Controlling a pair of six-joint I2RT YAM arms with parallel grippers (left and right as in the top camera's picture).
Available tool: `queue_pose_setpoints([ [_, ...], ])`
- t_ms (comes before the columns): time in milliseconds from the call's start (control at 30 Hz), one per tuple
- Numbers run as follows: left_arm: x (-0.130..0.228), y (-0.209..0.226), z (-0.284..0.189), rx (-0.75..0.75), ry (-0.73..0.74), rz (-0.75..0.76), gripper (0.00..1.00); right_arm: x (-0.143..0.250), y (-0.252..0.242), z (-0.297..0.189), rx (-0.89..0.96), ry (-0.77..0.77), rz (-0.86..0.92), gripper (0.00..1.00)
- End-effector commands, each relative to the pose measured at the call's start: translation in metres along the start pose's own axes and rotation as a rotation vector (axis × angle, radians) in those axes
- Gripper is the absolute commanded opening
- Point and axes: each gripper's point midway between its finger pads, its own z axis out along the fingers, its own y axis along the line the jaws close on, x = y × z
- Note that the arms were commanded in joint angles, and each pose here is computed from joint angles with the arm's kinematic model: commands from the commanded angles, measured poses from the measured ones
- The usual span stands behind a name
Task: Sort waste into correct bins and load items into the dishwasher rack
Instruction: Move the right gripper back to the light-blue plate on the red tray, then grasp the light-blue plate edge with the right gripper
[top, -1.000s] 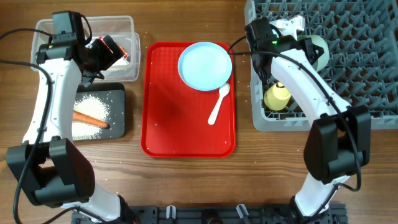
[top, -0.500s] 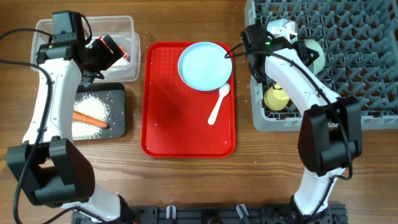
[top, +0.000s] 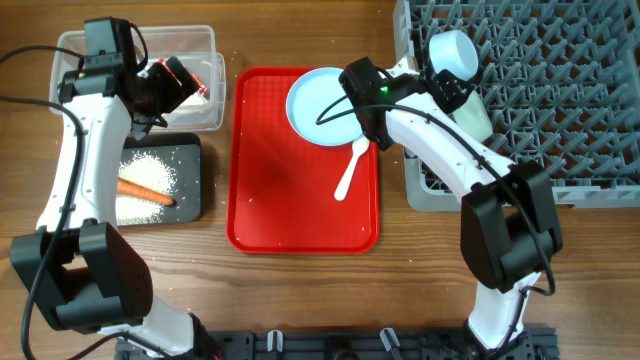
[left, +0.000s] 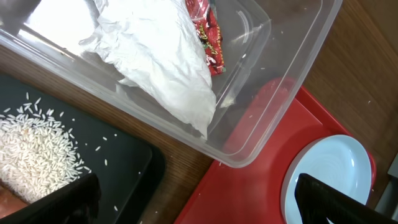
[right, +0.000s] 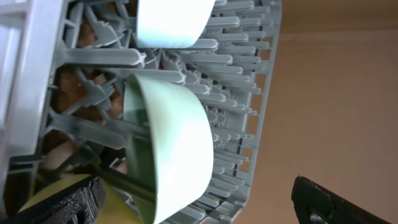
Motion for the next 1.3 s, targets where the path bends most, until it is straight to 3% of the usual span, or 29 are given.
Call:
queue_pose_setpoints([
  [0,-0.005,-0.005,-0.008,0.020,-0.019,-0.007,1.00,-0.002,0.005,0.001,-0.032,0.001,-0.002,1.00],
  [133,-0.005,-0.005,-0.008,0.020,-0.019,-0.008,1.00,-0.021,-0.023,-0.016,-0.052,-0.064,0.102,1.00],
  [233,-0.005,-0.005,-0.008,0.020,-0.019,-0.007,1.00,-0.042,-0.016,-0.040,-0.259,-0.163,0.095,1.00],
  [433,-0.005,-0.005,-0.008,0.020,-0.019,-0.008,1.00,-0.097,0.066,-0.170,-1.121,-0.522,0.100,1.00],
  [567,-0.005,-0.005,-0.008,0.020,-0.019,-0.008,1.00,-0.126,0.075,-0.226,-1.433,-0.682,0.160,1.00],
  [600,-0.005,-0.005,-0.008,0.020,-0.020,-0.008,1.00,-0.131,0.077,-0.227,-1.450,-0.677,0.187,1.00],
  [633,-0.005,-0.005,-0.008,0.020,-0.019,-0.008,1.00,-0.138,0.079,-0.226,-1.469,-0.656,0.241,0.90],
  [667,-0.005,-0.005,-0.008,0.020,-0.019,-0.008,1.00,-0.142,0.087,-0.219,-1.482,-0.582,0.308,0.66],
  [700,-0.005,-0.005,-0.008,0.020,-0.019,-0.008,1.00,-0.142,0.092,-0.212,-1.475,-0.520,0.356,0.61],
  [767,-0.005,-0.005,-0.008,0.020,-0.019,-0.008,1.00,-0.140,0.110,-0.184,-1.406,-0.354,0.470,0.62],
  [833,-0.005,-0.005,-0.008,0.020,-0.019,-0.008,1.00,-0.135,0.126,-0.160,-1.326,-0.227,0.543,0.57],
  [933,-0.005,-0.005,-0.008,0.020,-0.019,-0.008,1.00,-0.118,0.166,-0.127,-1.252,0.029,0.667,0.35],
  [1067,-0.005,-0.005,-0.008,0.020,-0.020,-0.008,1.00,-0.108,0.186,-0.113,-1.222,0.111,0.664,0.34],
  [1267,-0.005,-0.005,-0.008,0.020,-0.019,-0.008,1.00,-0.098,0.176,-0.086,-1.141,0.200,0.753,0.35],
])
